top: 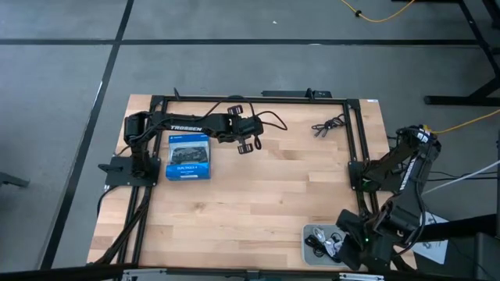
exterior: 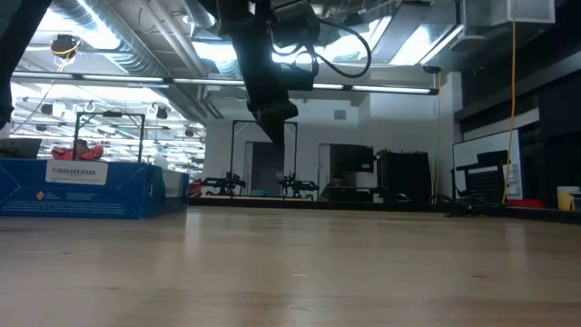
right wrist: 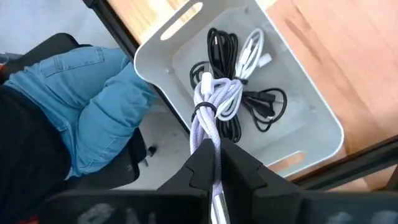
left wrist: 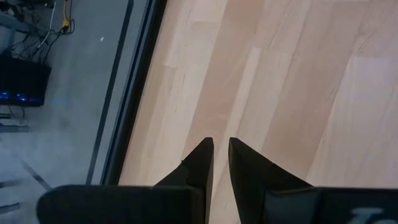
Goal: Pick and place USB-C Cables
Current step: Put the purple charge cable into the white bin
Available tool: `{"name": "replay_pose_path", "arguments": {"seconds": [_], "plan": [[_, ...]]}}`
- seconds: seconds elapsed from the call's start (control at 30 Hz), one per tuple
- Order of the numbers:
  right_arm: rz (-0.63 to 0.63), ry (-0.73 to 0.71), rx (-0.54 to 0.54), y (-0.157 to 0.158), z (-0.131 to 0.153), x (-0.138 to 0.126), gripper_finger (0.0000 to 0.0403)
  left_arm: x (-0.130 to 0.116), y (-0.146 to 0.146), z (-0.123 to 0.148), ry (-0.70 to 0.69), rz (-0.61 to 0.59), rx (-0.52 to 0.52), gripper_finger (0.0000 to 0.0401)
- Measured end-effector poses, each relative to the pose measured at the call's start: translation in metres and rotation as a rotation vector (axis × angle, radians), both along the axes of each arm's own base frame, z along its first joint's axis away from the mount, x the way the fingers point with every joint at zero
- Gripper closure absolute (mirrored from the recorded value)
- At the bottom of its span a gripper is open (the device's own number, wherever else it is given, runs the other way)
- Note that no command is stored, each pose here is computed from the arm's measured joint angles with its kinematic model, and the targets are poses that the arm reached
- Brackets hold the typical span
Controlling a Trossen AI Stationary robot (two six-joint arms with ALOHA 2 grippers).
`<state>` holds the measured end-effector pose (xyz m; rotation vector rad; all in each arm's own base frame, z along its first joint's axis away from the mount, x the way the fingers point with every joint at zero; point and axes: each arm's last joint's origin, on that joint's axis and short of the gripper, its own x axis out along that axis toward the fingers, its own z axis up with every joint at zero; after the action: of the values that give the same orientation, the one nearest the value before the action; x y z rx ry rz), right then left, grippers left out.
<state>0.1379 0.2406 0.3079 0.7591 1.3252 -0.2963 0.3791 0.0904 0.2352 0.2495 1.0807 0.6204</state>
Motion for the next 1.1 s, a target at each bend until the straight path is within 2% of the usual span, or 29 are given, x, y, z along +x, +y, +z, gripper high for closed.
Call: {"name": "replay_pose_path", "arguments": {"seconds": [0.33,0.63,1.1], "plan": [[0.096,-0.014,-0.062,-0.012,-0.002,0.015,0.0374,0.000,0.000,0.000,0.001,0.000,0.000,0.0358],[0.122,0.152,-0.014,-0.018,-0.005,0.015,0.0373,0.000,0.000,0.000,0.001,-0.001,-0.001,0.0358],[0.128,0.161,0.026,-0.014,-0.005,0.017,0.0372,0.000,0.000,0.000,0.001,-0.001,-0.001,0.0358]]}}
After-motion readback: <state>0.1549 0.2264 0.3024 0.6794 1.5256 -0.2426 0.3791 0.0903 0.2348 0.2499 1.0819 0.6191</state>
